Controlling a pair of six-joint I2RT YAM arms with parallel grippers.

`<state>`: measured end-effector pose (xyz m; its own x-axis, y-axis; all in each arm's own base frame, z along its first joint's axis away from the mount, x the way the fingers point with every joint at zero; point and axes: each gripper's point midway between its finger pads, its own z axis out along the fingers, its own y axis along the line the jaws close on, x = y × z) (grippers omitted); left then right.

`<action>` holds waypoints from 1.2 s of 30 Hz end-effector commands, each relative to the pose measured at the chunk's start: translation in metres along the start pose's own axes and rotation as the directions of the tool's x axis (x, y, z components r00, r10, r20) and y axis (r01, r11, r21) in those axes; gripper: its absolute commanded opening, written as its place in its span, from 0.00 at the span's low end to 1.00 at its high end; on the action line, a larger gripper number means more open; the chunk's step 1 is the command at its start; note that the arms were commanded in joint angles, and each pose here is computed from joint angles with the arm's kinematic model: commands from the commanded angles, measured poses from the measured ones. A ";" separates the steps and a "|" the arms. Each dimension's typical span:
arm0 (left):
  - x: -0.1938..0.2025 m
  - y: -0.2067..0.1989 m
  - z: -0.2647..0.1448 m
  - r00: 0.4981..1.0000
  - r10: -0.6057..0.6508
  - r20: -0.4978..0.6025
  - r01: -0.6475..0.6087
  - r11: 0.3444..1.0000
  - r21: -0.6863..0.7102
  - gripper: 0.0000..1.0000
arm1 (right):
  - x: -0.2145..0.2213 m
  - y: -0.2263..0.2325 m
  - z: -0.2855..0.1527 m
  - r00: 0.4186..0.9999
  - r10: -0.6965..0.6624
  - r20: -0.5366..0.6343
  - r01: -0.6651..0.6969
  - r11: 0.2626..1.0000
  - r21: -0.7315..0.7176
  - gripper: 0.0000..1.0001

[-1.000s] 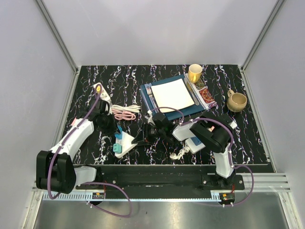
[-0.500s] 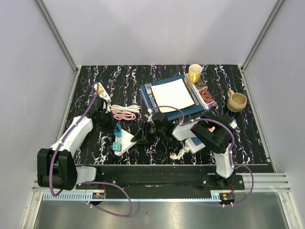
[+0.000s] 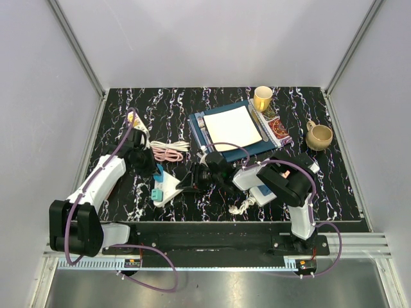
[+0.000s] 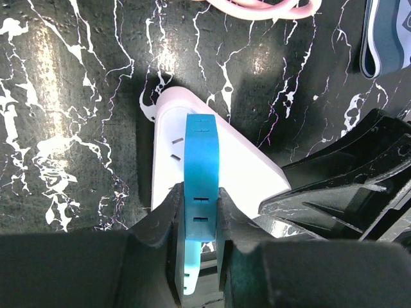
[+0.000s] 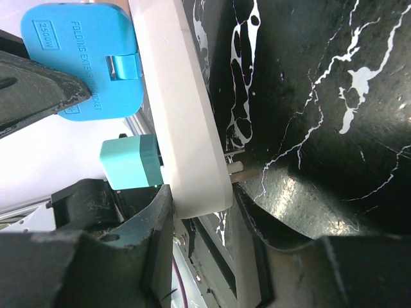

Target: Pull the plug off the socket

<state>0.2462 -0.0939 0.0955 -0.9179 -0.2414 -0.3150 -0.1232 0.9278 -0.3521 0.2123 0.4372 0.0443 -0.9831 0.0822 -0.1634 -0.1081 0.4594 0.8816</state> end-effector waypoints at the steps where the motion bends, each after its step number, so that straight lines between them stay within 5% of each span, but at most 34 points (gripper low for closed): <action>1: -0.033 -0.002 -0.022 0.990 -0.059 0.131 0.061 0.998 -0.013 0.00 | 0.002 -0.072 -0.007 0.991 0.098 0.092 -0.119 0.960 0.252 0.00; 12: -0.019 -0.008 -0.008 0.993 0.061 0.101 -0.053 0.996 -0.076 0.00 | 0.001 -0.069 -0.003 0.989 0.096 0.109 -0.121 0.960 0.252 0.00; 20: -0.023 -0.029 -0.015 0.998 0.008 0.059 -0.015 0.992 0.123 0.00 | 0.004 -0.074 -0.005 0.984 0.117 0.134 -0.149 0.955 0.257 0.00; 28: -0.015 0.006 -0.012 0.992 0.042 0.115 -0.031 0.995 -0.096 0.00 | 0.009 -0.080 -0.006 0.981 0.133 0.143 -0.167 0.950 0.265 0.00; 36: -0.025 -0.024 -0.028 0.993 0.029 0.115 -0.033 0.999 0.035 0.00 | 0.008 -0.072 -0.003 0.983 0.123 0.137 -0.154 0.956 0.250 0.00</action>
<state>0.2455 -0.0940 0.1040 -0.9057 -0.2209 -0.3619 -0.1075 0.9453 -0.3080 0.2136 0.4356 0.0372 -0.9728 0.2077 -0.1027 0.0050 0.4621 0.8868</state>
